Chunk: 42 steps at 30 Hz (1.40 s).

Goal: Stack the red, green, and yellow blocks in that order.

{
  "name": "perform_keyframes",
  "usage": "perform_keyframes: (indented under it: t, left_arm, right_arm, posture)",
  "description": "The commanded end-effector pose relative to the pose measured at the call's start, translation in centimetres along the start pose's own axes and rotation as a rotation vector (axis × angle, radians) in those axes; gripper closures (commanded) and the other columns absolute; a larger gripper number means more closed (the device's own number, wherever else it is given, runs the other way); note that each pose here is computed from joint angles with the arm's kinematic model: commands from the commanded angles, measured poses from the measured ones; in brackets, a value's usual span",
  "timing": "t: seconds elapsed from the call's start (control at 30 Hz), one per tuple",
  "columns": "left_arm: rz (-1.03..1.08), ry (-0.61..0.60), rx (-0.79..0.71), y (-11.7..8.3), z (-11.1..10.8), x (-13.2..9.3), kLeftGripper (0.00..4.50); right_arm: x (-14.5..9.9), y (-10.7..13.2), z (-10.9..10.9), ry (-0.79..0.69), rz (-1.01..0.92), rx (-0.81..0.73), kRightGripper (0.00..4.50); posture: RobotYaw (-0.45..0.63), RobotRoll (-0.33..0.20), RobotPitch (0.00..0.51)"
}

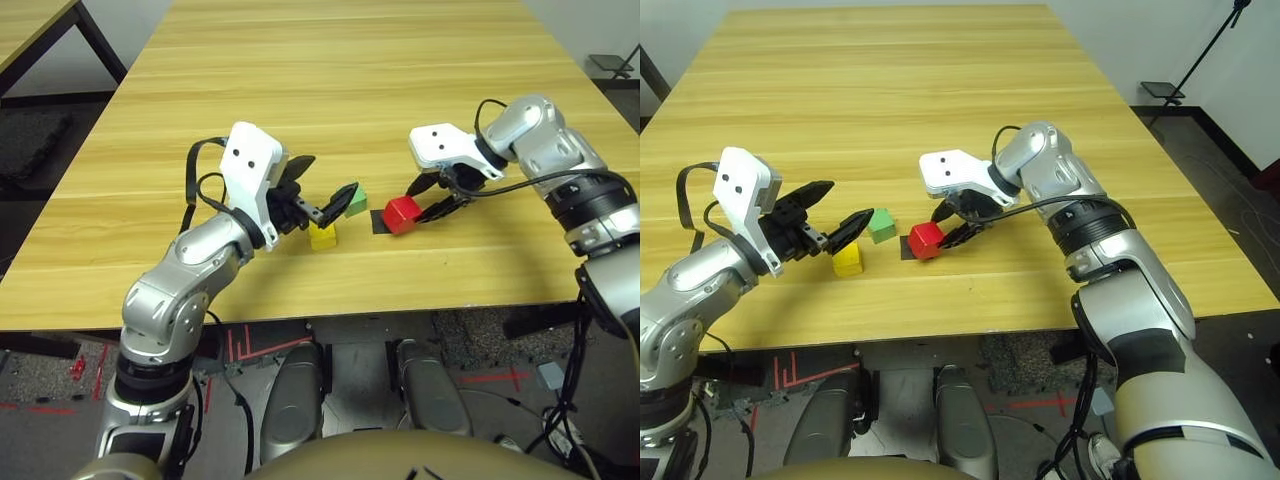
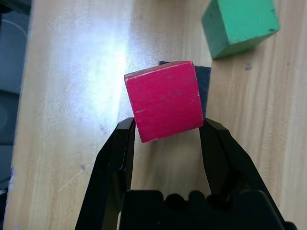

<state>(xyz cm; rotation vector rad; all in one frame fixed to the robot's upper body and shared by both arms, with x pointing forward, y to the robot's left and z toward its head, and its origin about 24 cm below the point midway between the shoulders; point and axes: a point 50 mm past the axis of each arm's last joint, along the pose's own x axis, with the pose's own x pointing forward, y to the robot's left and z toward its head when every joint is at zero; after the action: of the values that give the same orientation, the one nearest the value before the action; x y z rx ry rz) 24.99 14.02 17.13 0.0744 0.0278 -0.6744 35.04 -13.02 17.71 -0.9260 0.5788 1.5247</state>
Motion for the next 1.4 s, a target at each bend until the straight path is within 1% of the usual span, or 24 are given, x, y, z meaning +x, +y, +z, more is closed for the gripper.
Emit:
perform_keyframes:
  t: [0.03,0.4,0.57,0.73,1.2,1.37,1.4]
  left_arm:
    - [0.006,0.003,0.000,-0.1,-0.2,0.0,0.00]
    - [0.035,-0.002,-0.015,-0.4,-0.3,-0.2,0.00]
    - [0.046,-0.002,-0.021,-0.4,-0.5,-0.3,0.00]
    - [0.052,-0.004,-0.026,-0.3,-0.6,-0.2,0.00]
    - [0.064,-0.011,-0.030,-0.1,-0.6,-0.1,0.00]
    - [0.065,-0.012,-0.035,-0.2,-0.6,-0.1,0.00]
    - [0.065,-0.012,-0.036,-0.2,-0.6,-0.2,0.00]
  right_arm:
    - [0.6,-0.2,0.2,0.029,-0.037,0.012,2.34]
    - [1.0,-1.0,0.3,0.095,-0.121,0.108,2.34]
    - [1.0,-1.0,0.3,0.125,-0.126,0.132,2.34]
    - [1.1,-0.7,0.5,0.121,-0.120,0.160,2.34]
    - [1.4,0.1,1.5,0.088,-0.074,0.161,2.34]
    - [1.5,0.4,1.2,0.118,-0.058,0.156,2.34]
    - [1.5,0.5,1.1,0.124,-0.055,0.156,1.99]
  posture:
    - [0.52,-0.267,0.125]
    - [0.54,-0.282,0.138]
    - [0.55,-0.286,0.138]
    - [0.54,-0.290,0.136]
    - [0.55,-0.291,0.143]
    - [0.55,-0.288,0.146]
    - [0.54,-0.286,0.147]
